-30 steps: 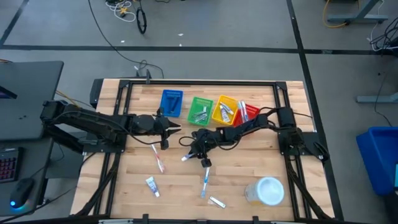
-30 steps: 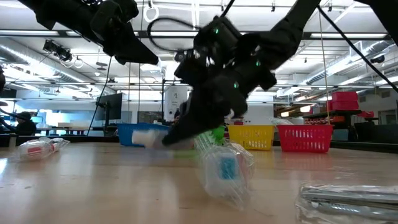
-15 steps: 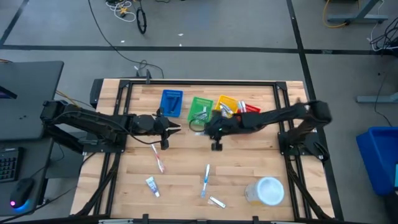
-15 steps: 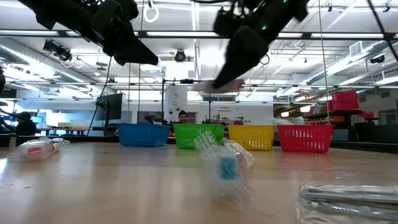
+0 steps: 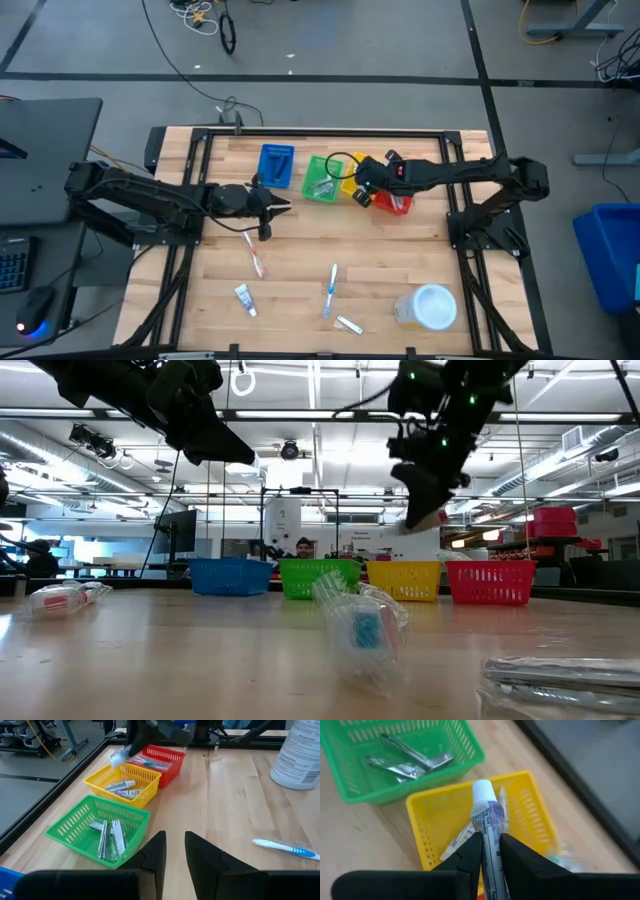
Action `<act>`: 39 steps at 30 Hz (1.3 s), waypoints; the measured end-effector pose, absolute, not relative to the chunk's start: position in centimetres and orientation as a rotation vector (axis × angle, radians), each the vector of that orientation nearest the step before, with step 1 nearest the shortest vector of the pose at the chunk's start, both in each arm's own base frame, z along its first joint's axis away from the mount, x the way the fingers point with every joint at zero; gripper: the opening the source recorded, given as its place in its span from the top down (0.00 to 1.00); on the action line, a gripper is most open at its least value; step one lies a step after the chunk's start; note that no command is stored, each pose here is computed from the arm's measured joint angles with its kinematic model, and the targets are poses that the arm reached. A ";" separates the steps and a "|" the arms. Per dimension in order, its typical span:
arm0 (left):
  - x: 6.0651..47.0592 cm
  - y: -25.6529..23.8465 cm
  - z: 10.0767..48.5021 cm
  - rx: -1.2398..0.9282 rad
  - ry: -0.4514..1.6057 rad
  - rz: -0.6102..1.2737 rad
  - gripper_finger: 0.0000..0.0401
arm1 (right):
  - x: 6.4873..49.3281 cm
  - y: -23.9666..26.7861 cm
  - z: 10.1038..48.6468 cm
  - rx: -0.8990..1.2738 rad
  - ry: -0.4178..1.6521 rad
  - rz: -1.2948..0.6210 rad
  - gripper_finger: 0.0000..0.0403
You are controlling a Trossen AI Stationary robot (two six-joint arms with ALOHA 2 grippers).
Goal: Pick & Place Travel size toiletries
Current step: Put the right white toothpaste into the yellow bin, then put the blue toothbrush into the red bin
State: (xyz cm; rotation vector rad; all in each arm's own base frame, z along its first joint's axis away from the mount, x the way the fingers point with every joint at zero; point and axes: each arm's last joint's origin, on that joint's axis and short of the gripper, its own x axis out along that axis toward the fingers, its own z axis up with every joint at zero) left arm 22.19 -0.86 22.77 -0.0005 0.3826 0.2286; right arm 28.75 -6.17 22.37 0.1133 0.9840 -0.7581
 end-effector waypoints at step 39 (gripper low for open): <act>22.2 -0.9 22.8 0.001 0.381 0.229 0.80 | 31.9 -0.3 20.9 0.149 0.616 0.152 0.58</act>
